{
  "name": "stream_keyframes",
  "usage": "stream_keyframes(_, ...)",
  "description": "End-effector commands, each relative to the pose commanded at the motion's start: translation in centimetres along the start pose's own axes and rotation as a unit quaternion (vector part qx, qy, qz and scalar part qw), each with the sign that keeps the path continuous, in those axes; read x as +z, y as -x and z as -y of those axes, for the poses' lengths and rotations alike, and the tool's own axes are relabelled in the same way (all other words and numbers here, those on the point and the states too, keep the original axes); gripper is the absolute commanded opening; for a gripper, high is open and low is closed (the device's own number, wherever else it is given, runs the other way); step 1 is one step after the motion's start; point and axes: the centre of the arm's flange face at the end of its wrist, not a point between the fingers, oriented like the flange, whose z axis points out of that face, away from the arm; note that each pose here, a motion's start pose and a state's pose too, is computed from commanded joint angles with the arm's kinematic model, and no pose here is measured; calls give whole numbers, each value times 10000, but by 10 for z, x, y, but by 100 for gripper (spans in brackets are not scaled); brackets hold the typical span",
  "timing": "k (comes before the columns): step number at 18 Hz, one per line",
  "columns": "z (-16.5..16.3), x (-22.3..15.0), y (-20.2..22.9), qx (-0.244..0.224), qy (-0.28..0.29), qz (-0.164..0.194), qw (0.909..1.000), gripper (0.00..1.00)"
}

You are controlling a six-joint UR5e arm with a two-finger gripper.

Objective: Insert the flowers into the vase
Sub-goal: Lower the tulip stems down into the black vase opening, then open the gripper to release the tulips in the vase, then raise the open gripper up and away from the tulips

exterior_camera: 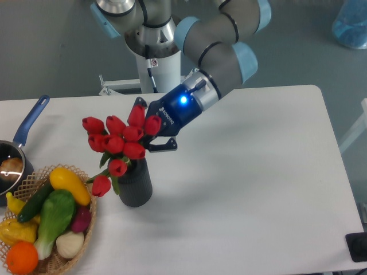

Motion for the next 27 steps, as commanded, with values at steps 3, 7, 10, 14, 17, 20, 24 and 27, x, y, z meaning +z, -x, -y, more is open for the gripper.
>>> stream_keyframes(3, -10, 2, 1, 48, -3, -24, 10000, 37)
stream_keyframes(7, -20, 4, -3, -49, 68, -32, 10000, 67)
stream_keyframes(10, -24, 3, -2, -73, 300, 17, 9995, 100)
stream_keyframes(14, -26, 0, 0, -63, 461, 71, 9989, 100)
stream_keyframes(17, -27, -10, 4, -3, 787, 223, 9966, 100)
stream_keyframes(20, -13, -34, 3, 201, 1142, 534, 9918, 100)
stream_keyframes(24, 28, -81, 14, 613, 1507, 1116, 9803, 100)
stream_keyframes(27, 47, -108, 22, 796, 1855, 1466, 9684, 100)
